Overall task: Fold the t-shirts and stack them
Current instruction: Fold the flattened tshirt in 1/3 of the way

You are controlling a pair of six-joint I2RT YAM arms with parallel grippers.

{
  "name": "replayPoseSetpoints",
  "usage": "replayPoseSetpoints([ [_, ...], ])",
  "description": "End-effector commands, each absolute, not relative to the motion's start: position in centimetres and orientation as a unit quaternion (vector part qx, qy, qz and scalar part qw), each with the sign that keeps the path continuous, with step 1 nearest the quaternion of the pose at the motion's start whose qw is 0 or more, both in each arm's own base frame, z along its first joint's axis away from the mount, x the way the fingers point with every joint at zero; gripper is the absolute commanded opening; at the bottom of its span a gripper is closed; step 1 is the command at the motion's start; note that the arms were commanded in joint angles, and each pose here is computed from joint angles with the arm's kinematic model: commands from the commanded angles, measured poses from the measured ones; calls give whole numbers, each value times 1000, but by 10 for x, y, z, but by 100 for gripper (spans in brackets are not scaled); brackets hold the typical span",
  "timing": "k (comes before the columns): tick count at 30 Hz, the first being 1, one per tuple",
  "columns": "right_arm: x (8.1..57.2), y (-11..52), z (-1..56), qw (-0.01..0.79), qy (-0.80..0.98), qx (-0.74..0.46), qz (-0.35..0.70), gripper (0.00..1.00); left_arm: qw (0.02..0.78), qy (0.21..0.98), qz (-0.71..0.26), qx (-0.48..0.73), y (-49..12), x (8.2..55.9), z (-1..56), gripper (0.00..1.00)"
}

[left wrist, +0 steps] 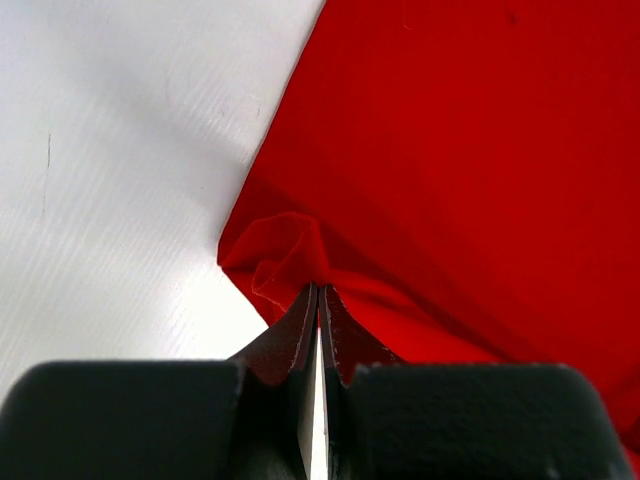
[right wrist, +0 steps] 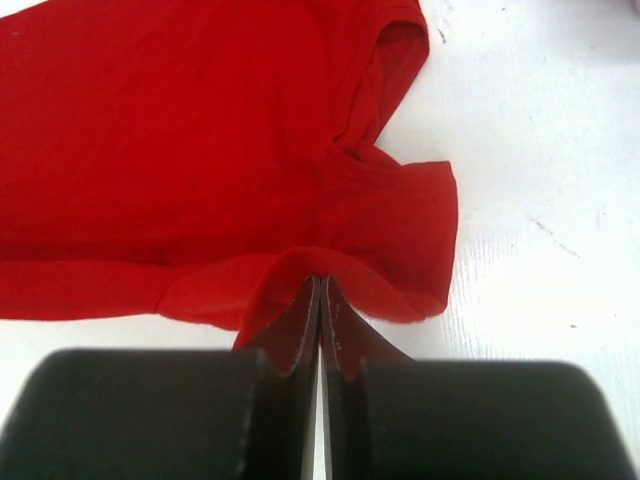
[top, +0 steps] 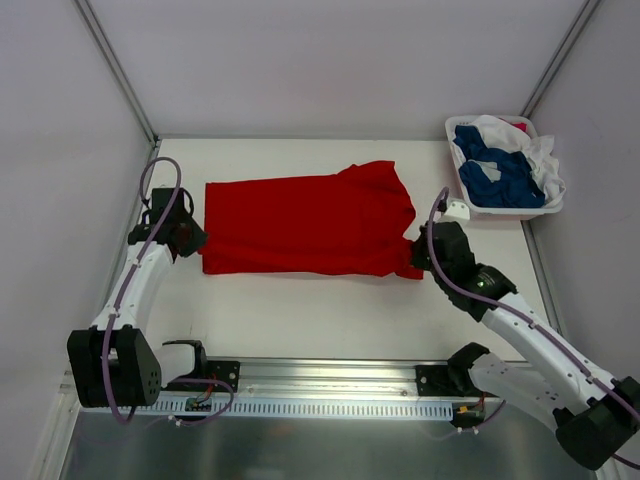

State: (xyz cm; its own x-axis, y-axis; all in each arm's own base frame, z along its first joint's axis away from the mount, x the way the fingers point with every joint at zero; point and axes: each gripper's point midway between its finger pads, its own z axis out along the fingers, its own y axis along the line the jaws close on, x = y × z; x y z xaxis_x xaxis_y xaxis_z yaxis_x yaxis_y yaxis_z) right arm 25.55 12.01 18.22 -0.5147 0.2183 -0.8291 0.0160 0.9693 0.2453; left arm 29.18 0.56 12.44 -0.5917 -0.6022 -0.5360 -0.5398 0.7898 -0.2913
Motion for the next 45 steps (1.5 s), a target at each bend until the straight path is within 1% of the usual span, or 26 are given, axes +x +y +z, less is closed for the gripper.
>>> replayPoseSetpoints([
  [1, 276, 121, 198, 511, 850, 71, 103, 0, 348, 879, -35, -324, 17, 311, 137, 0],
  [4, 286, 116, 193, 508, 853, 75, 92, 0, 340, 882, -24, -325, 20, 317, 129, 0],
  [14, 312, 91, 180, 497, 859, 96, 73, 0, 346, 879, -4, -328, 29, 337, 128, 0],
  [30, 355, 108, 145, 461, 881, 75, 70, 0, 306, 894, 14, -327, 33, 358, 86, 0],
  [45, 392, 119, 132, 447, 890, 66, 65, 0, 307, 895, 28, -323, 39, 384, 82, 0],
])
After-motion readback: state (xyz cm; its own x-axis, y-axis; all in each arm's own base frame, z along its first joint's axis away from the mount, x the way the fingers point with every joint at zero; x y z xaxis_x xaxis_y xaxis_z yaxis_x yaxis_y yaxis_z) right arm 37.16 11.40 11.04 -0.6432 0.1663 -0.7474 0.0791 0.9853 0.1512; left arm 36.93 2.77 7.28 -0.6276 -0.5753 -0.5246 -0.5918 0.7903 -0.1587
